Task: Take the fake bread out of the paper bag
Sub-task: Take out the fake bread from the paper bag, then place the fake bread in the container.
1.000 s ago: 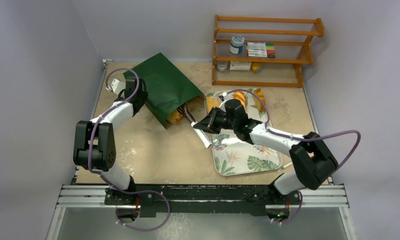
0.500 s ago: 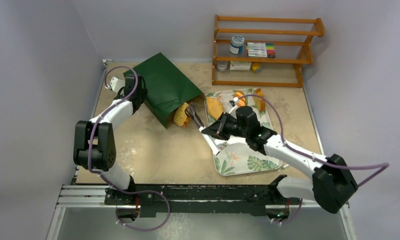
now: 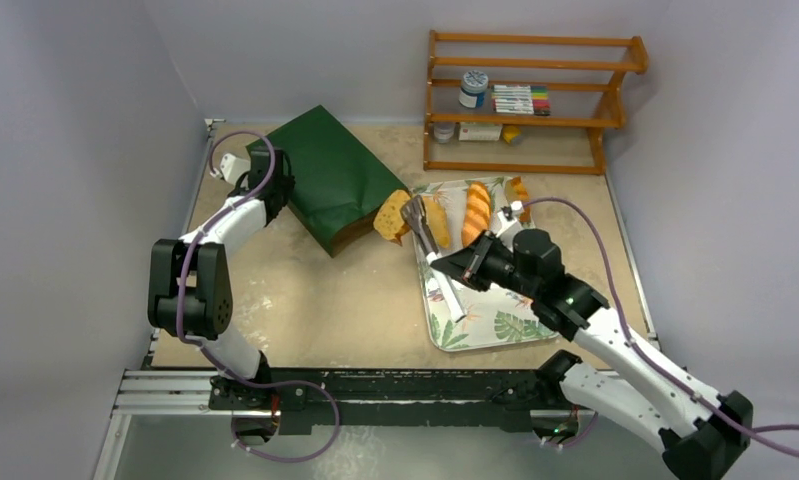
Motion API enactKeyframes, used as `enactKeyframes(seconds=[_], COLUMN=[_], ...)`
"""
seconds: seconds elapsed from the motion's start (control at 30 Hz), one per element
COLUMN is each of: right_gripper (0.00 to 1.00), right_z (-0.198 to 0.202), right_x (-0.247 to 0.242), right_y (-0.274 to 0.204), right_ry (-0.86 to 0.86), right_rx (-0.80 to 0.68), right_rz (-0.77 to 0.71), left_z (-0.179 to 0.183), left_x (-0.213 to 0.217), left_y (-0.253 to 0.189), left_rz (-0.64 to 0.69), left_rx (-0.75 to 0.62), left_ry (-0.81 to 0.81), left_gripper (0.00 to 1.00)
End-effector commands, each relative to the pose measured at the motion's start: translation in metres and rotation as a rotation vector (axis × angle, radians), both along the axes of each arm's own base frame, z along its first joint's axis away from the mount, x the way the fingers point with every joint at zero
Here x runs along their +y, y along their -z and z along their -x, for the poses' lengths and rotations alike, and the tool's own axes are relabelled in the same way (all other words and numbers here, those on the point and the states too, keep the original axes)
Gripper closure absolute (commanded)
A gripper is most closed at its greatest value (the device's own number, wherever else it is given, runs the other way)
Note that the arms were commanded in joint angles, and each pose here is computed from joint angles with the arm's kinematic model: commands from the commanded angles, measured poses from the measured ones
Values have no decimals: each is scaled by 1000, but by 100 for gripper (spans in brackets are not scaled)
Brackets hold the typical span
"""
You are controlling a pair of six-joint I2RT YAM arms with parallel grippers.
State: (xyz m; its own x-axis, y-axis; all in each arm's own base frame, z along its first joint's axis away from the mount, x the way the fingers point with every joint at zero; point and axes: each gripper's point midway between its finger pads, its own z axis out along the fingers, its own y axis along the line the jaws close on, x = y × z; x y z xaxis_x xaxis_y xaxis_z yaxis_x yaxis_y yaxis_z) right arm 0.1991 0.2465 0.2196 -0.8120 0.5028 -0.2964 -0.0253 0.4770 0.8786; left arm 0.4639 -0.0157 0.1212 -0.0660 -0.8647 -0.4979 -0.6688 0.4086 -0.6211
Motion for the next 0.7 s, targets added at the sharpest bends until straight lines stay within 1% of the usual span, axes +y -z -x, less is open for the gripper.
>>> enactKeyframes(seconds=[0.0, 0.13, 0.4, 0.57, 0.67], right_gripper=[100, 100, 100, 100, 100], right_z=[1, 0, -10, -24, -31], right_x=[-24, -52, -96, -114, -124], right_y=[-27, -34, -38, -45, -42], right_ry=[124, 249, 456, 540, 579], right_rx=[-45, -65, -84, -112, -98], right_rz=[-26, 6, 130, 246, 348], left_z=[-10, -9, -13, -14, -14], left_x=[0, -2, -7, -10, -11], left_y=[-25, -26, -22, -17, -13], left_rz=[-7, -6, 9, 17, 24], left_rx=[-58, -58, -60, -55, -52], left_ry=[7, 19, 42, 55, 59], left_gripper=[79, 79, 79, 79, 79])
